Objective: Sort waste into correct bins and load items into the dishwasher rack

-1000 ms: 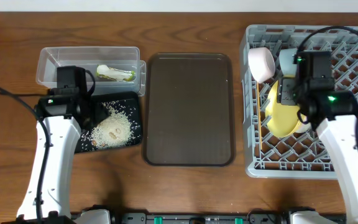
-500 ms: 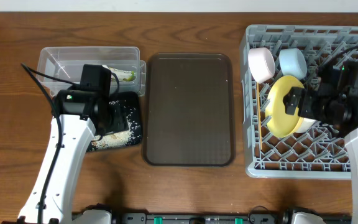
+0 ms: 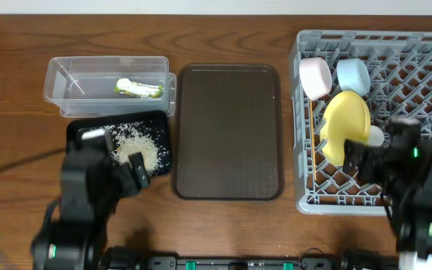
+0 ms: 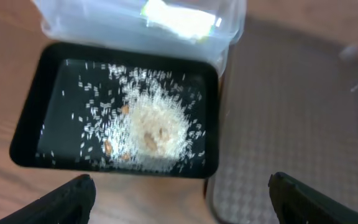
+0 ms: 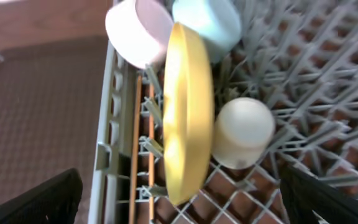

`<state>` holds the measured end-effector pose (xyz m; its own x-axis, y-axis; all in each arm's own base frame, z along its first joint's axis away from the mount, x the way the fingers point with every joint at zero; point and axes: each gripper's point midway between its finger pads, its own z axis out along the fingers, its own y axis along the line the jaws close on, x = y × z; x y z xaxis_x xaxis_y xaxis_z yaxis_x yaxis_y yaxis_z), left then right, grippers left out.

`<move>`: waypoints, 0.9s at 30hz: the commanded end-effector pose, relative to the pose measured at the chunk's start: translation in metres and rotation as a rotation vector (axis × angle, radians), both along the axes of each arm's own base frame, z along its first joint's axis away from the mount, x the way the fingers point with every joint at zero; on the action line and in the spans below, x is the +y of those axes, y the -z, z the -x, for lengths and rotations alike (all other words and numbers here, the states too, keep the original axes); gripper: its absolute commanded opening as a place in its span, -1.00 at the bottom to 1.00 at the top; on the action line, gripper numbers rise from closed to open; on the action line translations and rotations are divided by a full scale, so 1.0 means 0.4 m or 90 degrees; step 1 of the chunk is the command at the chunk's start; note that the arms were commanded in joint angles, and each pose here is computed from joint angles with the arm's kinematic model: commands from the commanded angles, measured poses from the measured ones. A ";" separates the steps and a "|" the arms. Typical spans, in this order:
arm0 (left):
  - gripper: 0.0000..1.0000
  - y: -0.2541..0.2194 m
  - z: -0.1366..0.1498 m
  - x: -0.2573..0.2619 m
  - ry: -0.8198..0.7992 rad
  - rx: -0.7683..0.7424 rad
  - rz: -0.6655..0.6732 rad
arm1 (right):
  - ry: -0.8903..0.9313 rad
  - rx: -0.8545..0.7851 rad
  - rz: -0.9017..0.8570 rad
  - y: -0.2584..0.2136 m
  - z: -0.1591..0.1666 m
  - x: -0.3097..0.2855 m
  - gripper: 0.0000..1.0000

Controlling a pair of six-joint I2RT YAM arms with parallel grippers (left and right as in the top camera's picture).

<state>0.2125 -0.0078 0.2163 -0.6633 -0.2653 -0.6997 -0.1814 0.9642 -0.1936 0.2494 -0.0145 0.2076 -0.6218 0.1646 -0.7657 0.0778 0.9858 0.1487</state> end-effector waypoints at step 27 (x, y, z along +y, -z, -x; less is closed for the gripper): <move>0.88 -0.035 0.063 0.007 0.000 -0.069 0.001 | 0.022 0.093 0.007 0.099 0.146 0.002 0.99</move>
